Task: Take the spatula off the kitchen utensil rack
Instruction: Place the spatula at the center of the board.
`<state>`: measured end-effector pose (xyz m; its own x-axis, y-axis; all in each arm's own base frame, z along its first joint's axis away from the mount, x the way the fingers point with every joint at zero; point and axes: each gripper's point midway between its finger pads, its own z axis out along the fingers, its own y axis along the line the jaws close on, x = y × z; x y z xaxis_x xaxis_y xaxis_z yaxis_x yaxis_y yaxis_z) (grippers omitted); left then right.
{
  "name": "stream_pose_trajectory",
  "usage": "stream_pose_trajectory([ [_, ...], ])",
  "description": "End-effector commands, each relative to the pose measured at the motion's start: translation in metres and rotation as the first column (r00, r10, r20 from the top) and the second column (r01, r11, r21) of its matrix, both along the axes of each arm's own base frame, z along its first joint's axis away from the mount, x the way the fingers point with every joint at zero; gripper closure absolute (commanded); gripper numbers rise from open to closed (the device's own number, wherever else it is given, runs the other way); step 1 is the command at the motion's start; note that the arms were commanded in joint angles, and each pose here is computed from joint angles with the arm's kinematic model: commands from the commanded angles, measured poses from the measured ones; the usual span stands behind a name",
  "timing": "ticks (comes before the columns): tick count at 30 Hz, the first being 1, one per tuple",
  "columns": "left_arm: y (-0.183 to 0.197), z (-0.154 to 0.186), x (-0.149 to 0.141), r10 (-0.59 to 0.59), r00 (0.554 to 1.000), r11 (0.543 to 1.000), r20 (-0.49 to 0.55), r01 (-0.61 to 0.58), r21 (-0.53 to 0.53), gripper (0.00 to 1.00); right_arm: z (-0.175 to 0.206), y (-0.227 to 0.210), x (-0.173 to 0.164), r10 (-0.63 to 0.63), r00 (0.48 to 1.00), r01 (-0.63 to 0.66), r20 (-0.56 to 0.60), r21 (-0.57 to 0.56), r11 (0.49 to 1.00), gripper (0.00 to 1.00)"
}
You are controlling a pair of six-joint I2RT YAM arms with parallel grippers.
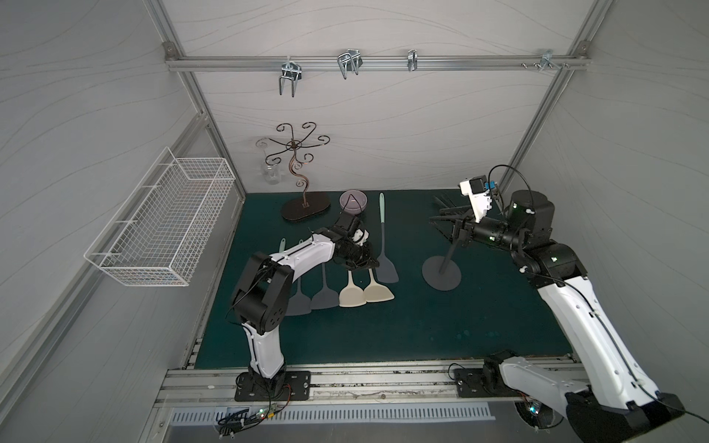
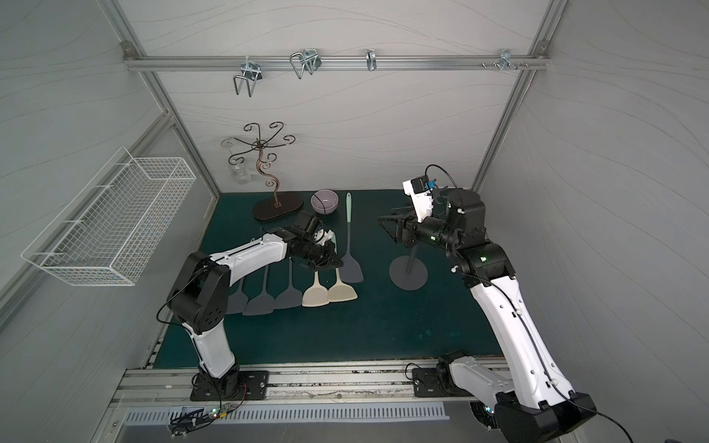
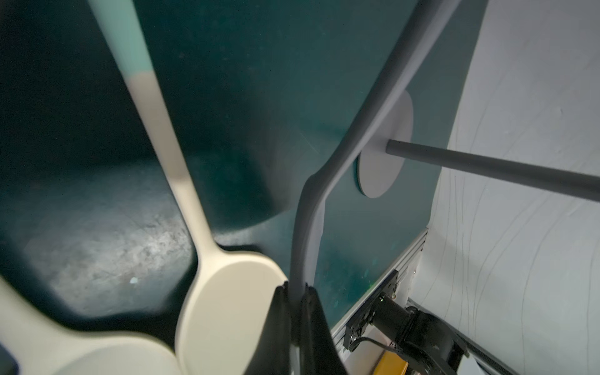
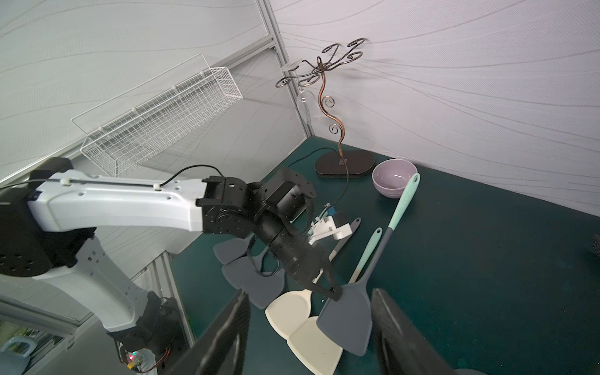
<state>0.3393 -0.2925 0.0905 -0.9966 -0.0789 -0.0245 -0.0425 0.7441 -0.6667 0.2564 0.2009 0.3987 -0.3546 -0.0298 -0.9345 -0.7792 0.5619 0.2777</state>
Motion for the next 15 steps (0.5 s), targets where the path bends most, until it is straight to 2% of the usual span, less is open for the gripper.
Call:
stream_pose_trajectory([
  [1,-0.015,0.013,0.017,0.025,0.999,1.0,0.041,-0.024,-0.01,1.0,0.019,0.003,-0.016,0.04,0.993,-0.044,0.111,0.033,0.999,0.38],
  [7,-0.039,0.002,0.007,0.03,1.0,0.999,0.002,-0.03,-0.023,1.0,0.019,0.0,-0.02,0.023,0.99,-0.027,0.138,0.032,0.999,0.38],
  [15,-0.068,-0.003,-0.003,0.058,0.996,0.993,-0.061,-0.064,-0.098,1.0,0.017,0.0,-0.021,0.021,0.991,-0.025,0.133,0.033,0.999,0.38],
])
